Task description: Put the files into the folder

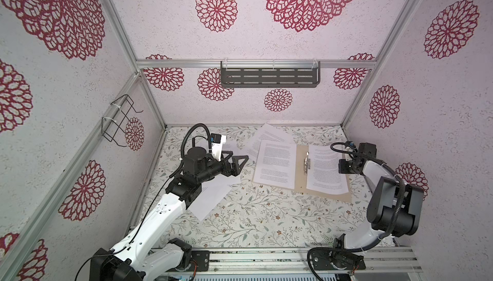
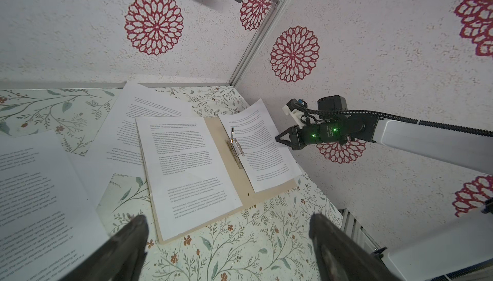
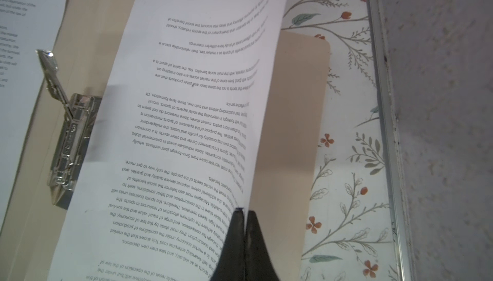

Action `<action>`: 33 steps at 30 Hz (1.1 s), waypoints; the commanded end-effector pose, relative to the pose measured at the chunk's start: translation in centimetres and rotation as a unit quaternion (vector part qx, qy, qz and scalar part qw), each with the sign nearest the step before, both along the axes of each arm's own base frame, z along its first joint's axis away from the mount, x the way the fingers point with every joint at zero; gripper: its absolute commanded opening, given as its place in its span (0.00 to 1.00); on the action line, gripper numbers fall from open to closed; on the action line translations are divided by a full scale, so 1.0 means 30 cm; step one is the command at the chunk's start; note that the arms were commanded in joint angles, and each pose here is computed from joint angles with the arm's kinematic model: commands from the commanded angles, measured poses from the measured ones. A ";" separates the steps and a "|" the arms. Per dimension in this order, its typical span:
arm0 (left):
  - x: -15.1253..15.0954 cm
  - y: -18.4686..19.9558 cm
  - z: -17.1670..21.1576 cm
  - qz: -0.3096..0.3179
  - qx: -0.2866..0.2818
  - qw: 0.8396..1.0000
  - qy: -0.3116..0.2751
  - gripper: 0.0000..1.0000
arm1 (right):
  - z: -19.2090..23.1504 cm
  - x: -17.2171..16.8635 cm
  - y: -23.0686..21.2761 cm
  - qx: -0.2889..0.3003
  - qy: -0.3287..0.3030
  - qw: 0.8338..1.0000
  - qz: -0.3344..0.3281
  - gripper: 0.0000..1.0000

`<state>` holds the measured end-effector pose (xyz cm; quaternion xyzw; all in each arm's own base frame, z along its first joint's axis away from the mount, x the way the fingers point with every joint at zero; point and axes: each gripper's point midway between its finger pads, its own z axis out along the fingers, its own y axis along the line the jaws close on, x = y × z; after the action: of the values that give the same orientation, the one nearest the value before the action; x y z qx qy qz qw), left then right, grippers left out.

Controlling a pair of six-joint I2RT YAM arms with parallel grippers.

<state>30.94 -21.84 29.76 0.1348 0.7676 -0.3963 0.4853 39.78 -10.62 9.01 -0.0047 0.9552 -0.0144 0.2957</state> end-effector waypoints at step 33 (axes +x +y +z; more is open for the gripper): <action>0.005 -0.005 0.003 -0.007 -0.009 1.000 -0.001 0.97 | 0.017 0.002 0.025 0.006 -0.030 0.999 0.018 0.00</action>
<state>30.92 -22.04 29.52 0.1314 0.7698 -0.4048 0.4757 39.30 -10.22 7.82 -0.0087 0.9543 -0.0027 0.2989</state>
